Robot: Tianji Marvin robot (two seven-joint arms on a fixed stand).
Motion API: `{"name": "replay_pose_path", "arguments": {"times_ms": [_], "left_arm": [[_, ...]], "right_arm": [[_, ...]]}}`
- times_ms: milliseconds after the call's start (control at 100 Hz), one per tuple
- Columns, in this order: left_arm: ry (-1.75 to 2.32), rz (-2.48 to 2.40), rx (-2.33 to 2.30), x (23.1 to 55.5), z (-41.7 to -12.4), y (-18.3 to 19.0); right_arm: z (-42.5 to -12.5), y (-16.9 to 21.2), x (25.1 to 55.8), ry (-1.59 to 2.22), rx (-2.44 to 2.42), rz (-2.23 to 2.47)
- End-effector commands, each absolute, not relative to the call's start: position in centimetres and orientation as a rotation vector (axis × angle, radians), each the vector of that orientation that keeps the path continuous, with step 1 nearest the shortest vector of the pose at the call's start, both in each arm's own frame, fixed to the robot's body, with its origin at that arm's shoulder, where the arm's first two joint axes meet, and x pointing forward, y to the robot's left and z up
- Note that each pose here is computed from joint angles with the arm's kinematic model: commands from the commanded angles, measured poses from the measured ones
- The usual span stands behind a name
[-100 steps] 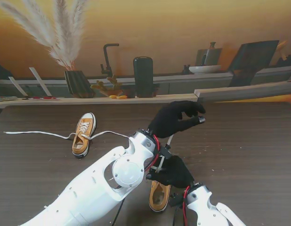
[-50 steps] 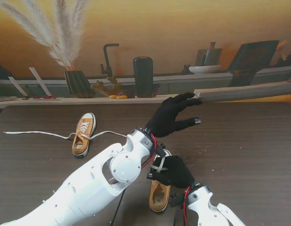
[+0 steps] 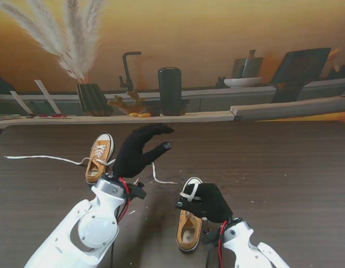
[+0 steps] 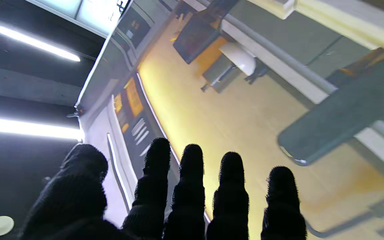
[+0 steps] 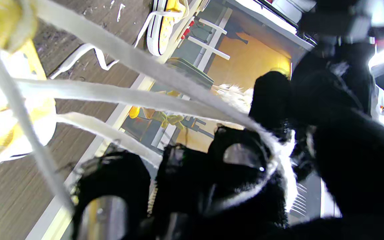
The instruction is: Tie the shoelaces into a bow on the shoes
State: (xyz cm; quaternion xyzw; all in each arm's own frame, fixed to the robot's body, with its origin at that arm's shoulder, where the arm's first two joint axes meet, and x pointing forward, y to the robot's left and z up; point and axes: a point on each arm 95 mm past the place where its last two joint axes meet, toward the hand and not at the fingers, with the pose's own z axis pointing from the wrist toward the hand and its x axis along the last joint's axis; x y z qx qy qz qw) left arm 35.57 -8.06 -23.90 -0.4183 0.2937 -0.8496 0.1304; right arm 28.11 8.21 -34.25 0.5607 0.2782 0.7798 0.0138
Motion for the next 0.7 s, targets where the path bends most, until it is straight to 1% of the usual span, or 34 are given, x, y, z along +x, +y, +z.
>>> {"name": "replay_pose_path", "arguments": {"times_ms": [0,160,300,460,690], "left_arm": [[0.877,-2.432,-1.266,34.9,-25.8,-7.1],[0.861,-2.419,-1.358,33.9,-28.5,-5.3],[0.958,-2.491,-1.512,33.2,-31.0,-4.9],[1.084,-2.504,-1.553,32.8,-33.1,-5.1],[1.183,-2.526,-1.586,32.7,-34.8,-6.4]], "right_arm": [[-33.8,8.6,28.0,0.855,1.761,2.433],[-33.3,8.8,28.1,0.821,1.772,2.428],[-33.1,8.9,28.0,0.806,1.786,2.423],[-33.2,9.0,28.0,0.783,1.806,2.421],[-32.9,8.9,27.9,0.786,1.795,2.426]]}}
